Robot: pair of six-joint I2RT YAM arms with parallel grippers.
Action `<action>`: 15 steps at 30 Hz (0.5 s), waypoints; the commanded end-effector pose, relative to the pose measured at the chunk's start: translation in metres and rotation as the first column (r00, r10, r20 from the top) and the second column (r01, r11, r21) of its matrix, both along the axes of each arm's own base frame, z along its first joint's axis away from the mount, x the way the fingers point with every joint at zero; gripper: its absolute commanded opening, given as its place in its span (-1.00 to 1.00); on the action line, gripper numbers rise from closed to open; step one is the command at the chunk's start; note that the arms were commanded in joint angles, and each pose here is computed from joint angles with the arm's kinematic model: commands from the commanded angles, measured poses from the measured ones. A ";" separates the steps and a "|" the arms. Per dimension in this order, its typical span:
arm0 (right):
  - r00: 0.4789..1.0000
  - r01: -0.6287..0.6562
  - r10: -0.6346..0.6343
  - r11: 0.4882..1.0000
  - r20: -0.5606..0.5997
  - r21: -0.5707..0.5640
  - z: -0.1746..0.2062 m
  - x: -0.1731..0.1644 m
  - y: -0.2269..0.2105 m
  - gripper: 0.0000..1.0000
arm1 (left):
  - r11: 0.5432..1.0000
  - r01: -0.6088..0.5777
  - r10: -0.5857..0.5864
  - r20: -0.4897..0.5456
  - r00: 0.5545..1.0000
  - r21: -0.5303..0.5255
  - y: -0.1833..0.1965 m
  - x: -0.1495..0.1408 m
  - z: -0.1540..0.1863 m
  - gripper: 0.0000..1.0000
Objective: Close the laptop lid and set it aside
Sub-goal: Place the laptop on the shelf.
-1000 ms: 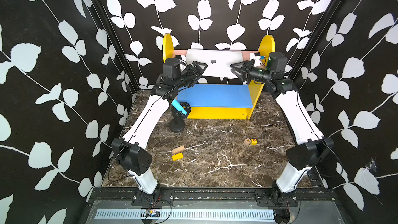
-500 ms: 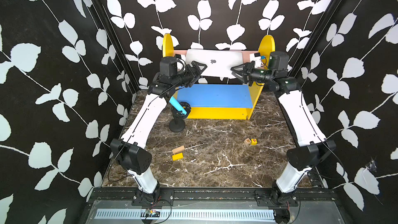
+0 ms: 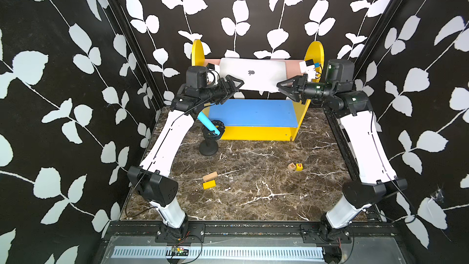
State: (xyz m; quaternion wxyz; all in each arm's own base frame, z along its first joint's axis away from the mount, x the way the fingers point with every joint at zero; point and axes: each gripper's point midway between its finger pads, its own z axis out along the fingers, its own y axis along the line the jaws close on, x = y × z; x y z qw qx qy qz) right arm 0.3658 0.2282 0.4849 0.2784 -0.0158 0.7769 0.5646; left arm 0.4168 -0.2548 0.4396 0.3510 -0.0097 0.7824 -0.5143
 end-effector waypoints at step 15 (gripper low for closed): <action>0.989 -0.140 0.146 0.983 0.038 -0.122 -0.024 -0.032 0.033 -0.62 | 0.992 0.116 -0.122 0.134 0.984 0.052 0.009 -0.047 0.033 -0.38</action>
